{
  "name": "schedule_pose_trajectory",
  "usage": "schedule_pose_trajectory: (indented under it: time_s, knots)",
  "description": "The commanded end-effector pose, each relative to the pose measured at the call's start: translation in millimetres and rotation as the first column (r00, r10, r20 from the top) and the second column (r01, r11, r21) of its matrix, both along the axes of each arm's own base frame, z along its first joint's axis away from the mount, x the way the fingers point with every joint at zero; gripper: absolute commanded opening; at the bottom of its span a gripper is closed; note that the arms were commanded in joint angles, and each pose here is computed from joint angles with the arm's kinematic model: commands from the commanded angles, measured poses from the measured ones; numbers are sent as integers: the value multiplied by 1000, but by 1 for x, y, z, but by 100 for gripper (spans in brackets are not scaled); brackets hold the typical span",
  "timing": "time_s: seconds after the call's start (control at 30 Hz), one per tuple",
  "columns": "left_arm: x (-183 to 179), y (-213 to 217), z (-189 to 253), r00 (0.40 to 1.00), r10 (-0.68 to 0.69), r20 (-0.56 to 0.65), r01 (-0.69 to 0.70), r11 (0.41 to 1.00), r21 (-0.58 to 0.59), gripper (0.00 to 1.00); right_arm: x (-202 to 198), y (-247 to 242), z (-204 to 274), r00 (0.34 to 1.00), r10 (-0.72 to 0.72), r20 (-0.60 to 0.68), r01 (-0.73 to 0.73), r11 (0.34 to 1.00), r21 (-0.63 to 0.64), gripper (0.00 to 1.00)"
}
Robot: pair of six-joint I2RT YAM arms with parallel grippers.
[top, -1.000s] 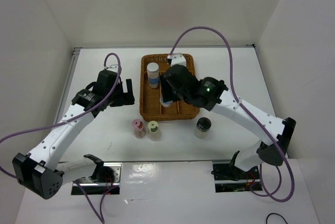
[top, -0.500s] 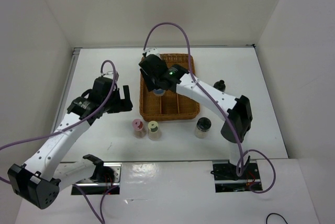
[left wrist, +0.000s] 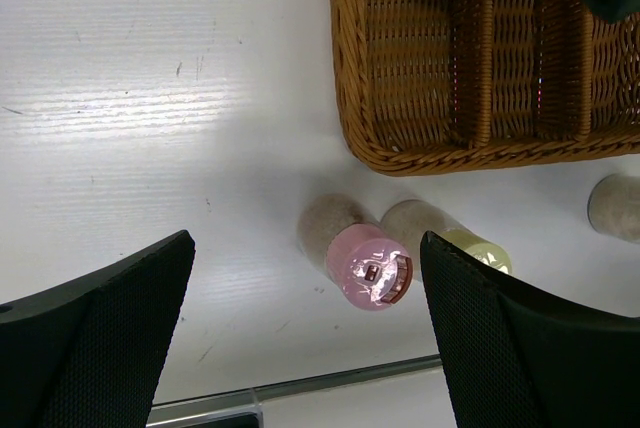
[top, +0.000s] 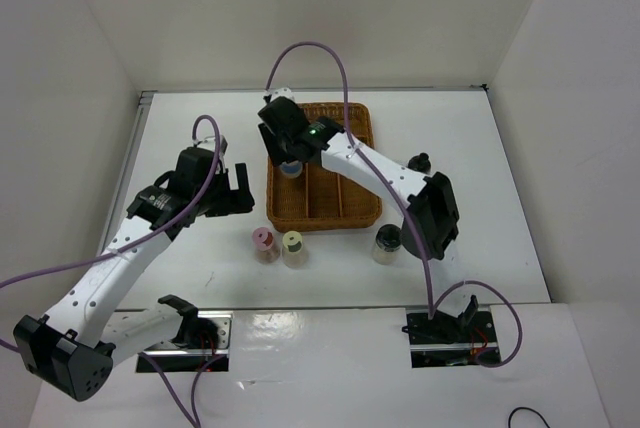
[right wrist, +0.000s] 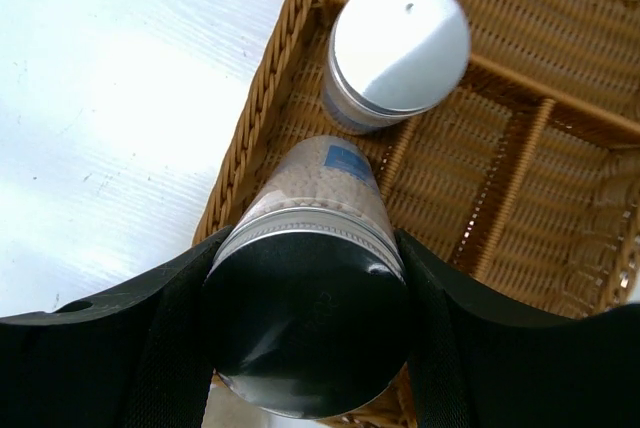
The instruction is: Organize the condiment bottles
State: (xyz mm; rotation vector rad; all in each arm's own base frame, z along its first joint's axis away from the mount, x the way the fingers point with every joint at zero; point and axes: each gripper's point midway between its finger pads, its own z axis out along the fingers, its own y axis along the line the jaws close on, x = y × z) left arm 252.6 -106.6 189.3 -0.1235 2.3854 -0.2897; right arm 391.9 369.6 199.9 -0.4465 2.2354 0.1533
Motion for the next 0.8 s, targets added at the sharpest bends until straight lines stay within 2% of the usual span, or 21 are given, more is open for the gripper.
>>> schedule_pose_trajectory:
  time_s: [0.0,0.33,0.77]
  knots:
    - [5,-3,7,999,2,35,-1,999,-33,99,17,19,28,997,-2,78,-6,996,94,30]
    - [3,-6,7,999,-18,41,19,999,-41,99,25,22,-14,1000,-13,23,12,998,61,31]
    - [1,-10,7,998,-45,36,46,997,-54,99,39,13,-36,999,-42,-14,43,996,73,33]
